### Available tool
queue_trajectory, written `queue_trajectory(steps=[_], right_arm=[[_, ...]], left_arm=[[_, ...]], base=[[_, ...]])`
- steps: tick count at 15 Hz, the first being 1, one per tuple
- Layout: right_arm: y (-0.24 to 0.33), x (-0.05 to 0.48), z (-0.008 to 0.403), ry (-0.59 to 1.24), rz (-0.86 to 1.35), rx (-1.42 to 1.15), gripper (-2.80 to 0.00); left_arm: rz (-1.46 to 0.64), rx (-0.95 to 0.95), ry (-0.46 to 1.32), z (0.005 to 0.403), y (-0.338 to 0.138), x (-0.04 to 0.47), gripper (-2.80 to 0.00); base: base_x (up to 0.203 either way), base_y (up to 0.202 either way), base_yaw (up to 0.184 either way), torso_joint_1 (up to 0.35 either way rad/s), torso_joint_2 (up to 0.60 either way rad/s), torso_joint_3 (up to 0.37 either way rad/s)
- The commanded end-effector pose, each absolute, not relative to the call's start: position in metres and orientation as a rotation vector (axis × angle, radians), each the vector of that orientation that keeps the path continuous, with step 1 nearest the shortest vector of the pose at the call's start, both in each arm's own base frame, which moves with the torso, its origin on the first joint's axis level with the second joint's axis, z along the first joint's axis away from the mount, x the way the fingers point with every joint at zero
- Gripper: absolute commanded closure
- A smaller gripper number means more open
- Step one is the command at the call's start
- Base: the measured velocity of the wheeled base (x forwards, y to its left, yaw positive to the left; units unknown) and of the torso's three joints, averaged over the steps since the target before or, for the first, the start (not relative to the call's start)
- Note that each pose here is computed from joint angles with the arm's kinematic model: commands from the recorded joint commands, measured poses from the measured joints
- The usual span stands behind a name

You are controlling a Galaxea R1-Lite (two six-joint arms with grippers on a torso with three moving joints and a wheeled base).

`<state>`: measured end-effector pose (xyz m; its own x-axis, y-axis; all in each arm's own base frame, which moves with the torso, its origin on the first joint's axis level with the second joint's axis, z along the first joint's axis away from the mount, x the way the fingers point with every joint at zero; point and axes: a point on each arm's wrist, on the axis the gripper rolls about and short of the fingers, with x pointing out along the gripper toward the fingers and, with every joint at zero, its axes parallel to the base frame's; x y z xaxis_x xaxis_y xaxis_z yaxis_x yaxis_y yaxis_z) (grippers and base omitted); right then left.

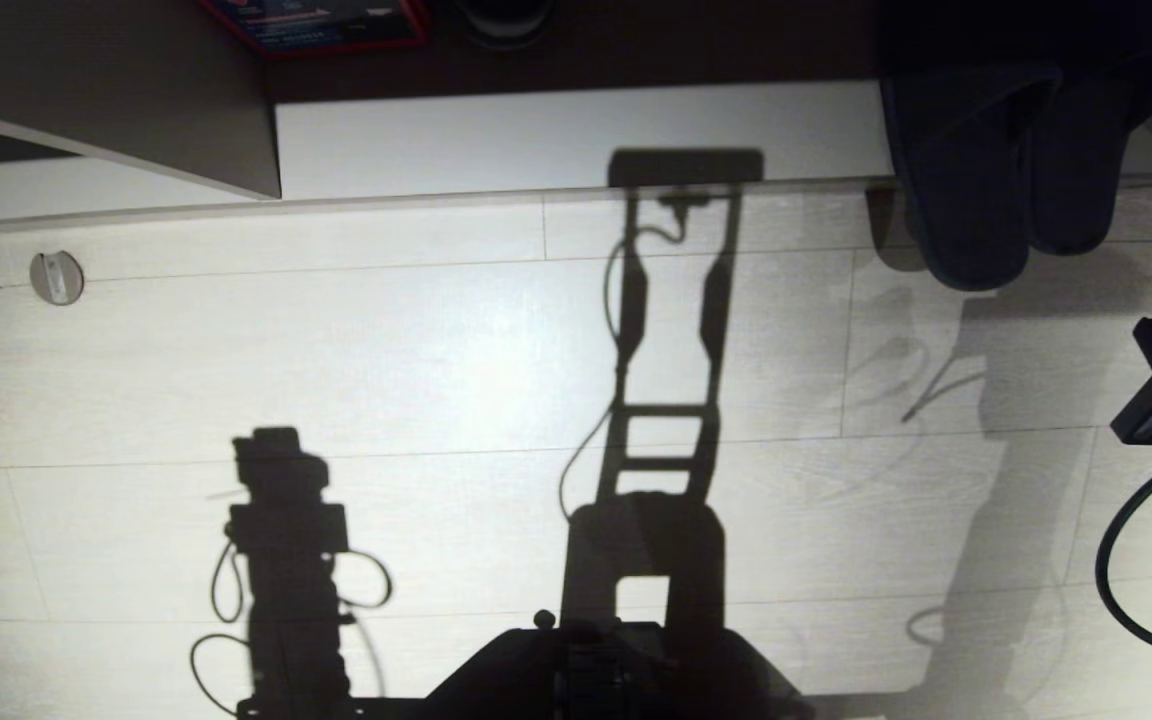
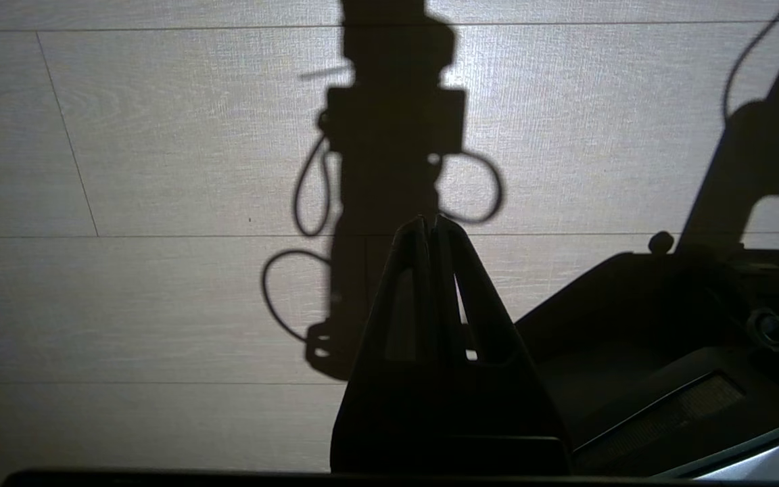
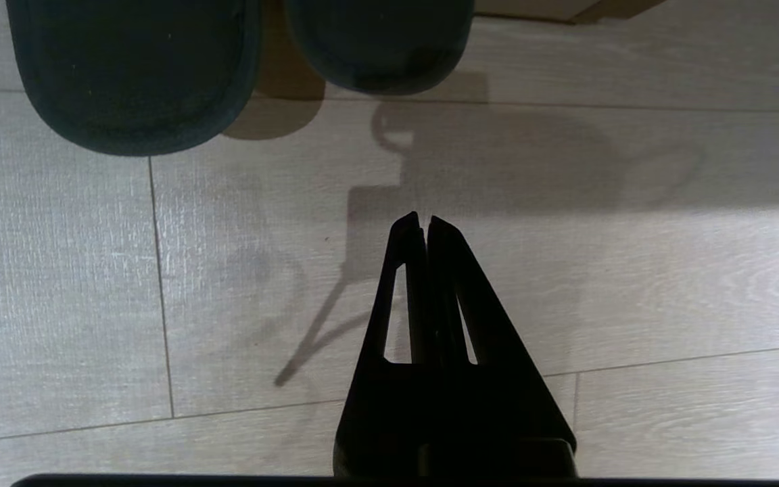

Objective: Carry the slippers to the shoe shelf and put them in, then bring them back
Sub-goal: Pick up the slippers in the shoe cabinet

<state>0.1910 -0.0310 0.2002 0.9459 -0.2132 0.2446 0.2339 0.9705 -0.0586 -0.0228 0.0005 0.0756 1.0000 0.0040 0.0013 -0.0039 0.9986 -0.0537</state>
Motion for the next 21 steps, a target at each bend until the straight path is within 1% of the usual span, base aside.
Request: queue_trajectory(steps=[1, 7, 11, 18, 21], right_arm=[[-0.031, 0.196, 0.197, -0.225, -0.223, -0.087, -2.8], [-0.032, 0.21, 0.218, -0.311, -0.222, -0.09, -2.8], [-0.033, 0.217, 0.218, -0.31, -0.223, -0.087, -2.8], [-0.036, 0.236, 0.23, -0.36, -0.209, -0.022, -2.8], [-0.037, 0.244, 0.243, -0.416, -0.198, 0.022, -2.8]], left_arm=[[0.005, -0.054, -0.002, 0.076, 0.001, -0.023, 0.0], [0.005, -0.054, -0.002, 0.076, 0.001, -0.023, 0.0], [0.005, -0.054, -0.002, 0.076, 0.001, -0.023, 0.0], [0.005, -0.054, -0.002, 0.076, 0.001, -0.023, 0.0], [0.005, -0.054, -0.002, 0.076, 0.001, -0.023, 0.0]], base=[[0.0, 0.0, 0.0, 0.0, 0.0, 0.0], [0.0, 0.0, 0.0, 0.0, 0.0, 0.0], [0.0, 0.0, 0.0, 0.0, 0.0, 0.0], [0.0, 0.0, 0.0, 0.0, 0.0, 0.0], [0.0, 0.0, 0.0, 0.0, 0.0, 0.0]])
